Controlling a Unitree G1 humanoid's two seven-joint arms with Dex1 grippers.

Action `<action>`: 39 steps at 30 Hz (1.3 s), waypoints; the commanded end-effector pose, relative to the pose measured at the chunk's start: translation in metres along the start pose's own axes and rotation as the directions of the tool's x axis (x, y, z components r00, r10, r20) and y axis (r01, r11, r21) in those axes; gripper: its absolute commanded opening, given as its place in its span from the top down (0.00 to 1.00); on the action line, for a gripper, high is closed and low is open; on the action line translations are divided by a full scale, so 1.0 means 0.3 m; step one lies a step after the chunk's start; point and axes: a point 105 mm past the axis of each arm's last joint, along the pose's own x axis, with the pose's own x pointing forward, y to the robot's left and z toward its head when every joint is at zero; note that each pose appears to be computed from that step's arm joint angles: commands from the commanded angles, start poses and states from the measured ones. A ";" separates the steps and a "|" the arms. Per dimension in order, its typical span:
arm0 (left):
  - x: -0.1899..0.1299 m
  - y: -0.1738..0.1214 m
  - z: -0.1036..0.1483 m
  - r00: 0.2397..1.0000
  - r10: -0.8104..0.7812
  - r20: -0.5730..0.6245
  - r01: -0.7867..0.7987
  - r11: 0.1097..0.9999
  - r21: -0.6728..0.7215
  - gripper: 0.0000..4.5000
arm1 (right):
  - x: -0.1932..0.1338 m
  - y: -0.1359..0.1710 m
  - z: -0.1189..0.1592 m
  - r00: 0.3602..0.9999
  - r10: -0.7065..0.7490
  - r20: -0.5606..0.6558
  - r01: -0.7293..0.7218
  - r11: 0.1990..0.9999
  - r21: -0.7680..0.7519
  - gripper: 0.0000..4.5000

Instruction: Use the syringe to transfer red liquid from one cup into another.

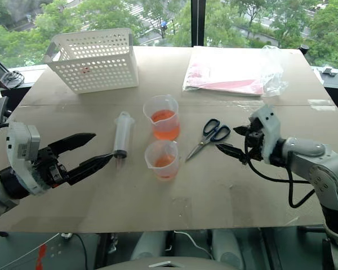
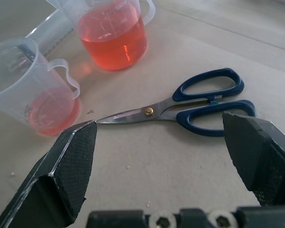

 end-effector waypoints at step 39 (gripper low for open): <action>-0.009 -0.132 0.058 0.996 -0.085 0.007 0.084 0.991 0.103 0.01 | 0.390 0.000 0.043 0.669 0.387 -0.634 -0.737 0.235 -0.634 0.00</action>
